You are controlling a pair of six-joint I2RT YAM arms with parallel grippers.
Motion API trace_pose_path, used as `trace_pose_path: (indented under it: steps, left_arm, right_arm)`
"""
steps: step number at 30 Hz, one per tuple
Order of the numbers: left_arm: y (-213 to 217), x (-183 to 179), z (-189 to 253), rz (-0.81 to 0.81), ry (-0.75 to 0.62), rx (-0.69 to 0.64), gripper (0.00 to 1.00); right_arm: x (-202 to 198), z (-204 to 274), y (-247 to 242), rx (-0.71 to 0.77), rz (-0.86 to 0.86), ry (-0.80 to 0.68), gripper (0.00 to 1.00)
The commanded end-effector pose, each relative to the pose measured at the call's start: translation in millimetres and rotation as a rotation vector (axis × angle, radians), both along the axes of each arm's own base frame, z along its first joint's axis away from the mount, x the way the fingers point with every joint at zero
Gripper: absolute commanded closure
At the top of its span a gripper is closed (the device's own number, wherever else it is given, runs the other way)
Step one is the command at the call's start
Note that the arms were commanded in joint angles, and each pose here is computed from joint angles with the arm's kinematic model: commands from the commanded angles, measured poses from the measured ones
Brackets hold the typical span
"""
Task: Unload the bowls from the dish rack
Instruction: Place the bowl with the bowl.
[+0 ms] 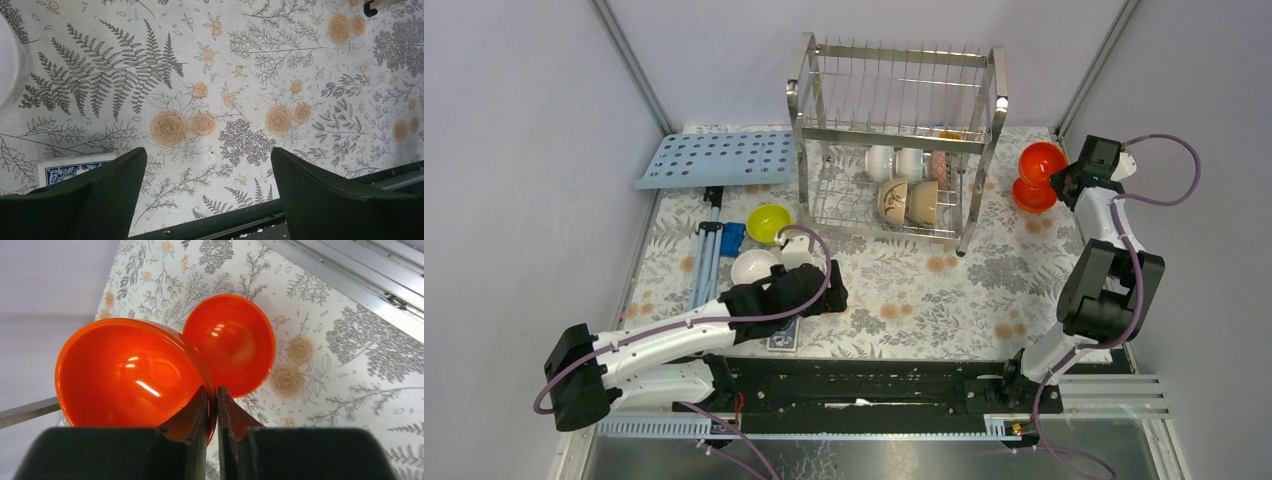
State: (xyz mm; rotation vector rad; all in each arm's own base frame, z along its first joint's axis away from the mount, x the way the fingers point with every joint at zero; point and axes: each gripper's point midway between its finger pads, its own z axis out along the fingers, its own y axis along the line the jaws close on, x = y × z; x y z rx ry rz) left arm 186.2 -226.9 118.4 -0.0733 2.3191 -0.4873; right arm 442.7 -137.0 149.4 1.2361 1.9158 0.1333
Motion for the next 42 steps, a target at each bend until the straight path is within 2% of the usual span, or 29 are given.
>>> trace_pose_path:
  steps: [1,24,42]
  left_arm:
    - [-3,9,5,0.03,-0.029,-0.028,0.01]
    - [-9,10,-16,0.018,0.022,0.023,0.01]
    - [-19,11,-23,-0.019,0.054,0.046,0.01]
  right_arm:
    - [32,24,-2,0.013,0.041,-0.103,1.0]
    - [29,-34,-18,-0.001,0.045,0.009,1.0]
    - [22,-57,-17,0.0,0.057,0.056,1.0]
